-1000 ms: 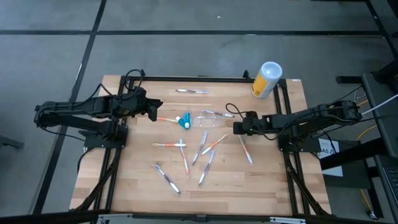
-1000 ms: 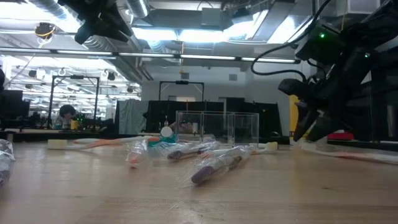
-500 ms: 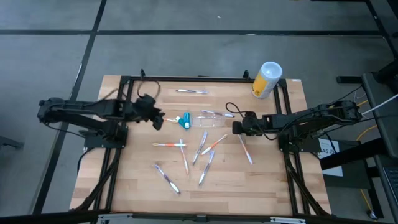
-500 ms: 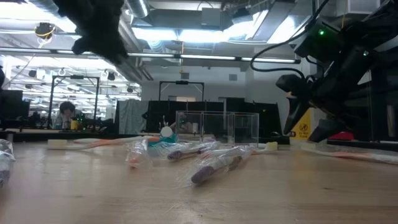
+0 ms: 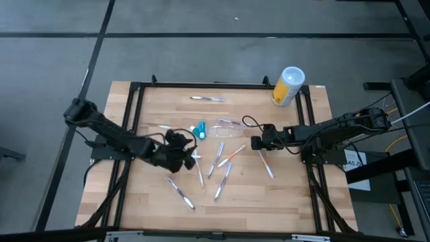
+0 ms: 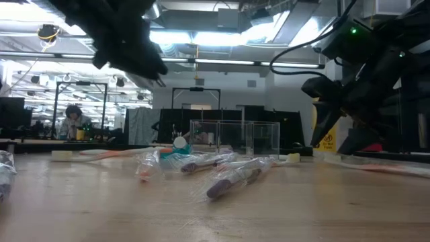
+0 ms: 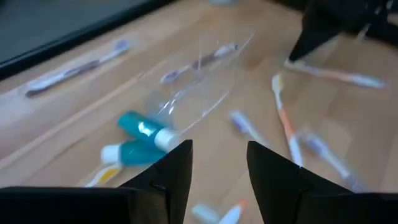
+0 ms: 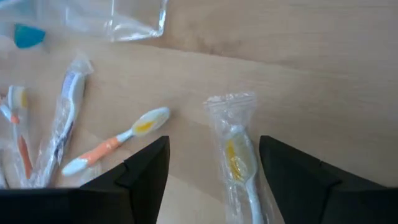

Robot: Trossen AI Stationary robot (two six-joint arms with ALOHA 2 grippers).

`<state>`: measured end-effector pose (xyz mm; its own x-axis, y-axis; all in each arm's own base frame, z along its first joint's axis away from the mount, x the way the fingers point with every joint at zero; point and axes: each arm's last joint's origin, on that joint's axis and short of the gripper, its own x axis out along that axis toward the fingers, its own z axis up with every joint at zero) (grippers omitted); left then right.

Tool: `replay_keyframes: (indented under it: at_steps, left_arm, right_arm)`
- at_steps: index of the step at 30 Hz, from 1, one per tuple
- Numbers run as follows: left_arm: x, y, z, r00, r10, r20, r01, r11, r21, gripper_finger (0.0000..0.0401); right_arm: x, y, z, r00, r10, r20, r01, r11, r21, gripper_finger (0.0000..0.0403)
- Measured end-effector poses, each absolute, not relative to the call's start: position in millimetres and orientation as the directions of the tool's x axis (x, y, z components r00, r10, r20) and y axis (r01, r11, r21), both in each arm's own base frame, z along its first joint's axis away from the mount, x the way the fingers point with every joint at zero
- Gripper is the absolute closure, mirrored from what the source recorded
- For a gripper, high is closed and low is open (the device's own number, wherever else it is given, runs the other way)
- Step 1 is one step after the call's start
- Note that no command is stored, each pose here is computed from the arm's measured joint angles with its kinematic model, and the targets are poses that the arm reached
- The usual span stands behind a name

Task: Pick & Place toothbrushing station
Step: Put the blue mouthwash into the middle section of the transparent organizer

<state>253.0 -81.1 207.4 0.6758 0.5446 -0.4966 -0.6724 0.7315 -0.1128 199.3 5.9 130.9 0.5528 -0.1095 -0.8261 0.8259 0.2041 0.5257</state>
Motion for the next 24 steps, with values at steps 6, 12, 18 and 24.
replay_keyframes:
  at_steps: [6, 12, 18, 24]
  left_arm:
    - [258, -81, 174, 0.57, 0.616, -0.543, -0.806, 0.547, -0.226, 0.0252]
    - [273, -80, 157, 0.582, 0.551, -0.598, -0.808, 0.471, -0.352, 0.0217]
    - [280, -66, 141, 0.522, 0.544, -0.657, -0.845, 0.228, -0.483, 0.0143]
    - [288, -48, 151, 0.552, 0.536, -0.639, -0.77, 0.033, -0.638, 0.012]
  right_arm:
    - [201, 16, 140, 0.621, -0.065, -0.781, 0.742, 0.37, 0.559, 0.0151]
    - [196, 24, 156, 0.688, -0.039, -0.724, 0.655, 0.462, 0.598, 0.0151]
    - [191, 31, 166, 0.716, 0.081, -0.694, 0.588, 0.466, 0.661, 0.0151]
    - [189, 34, 171, 0.714, 0.192, -0.673, 0.549, 0.443, 0.709, 0.0151]
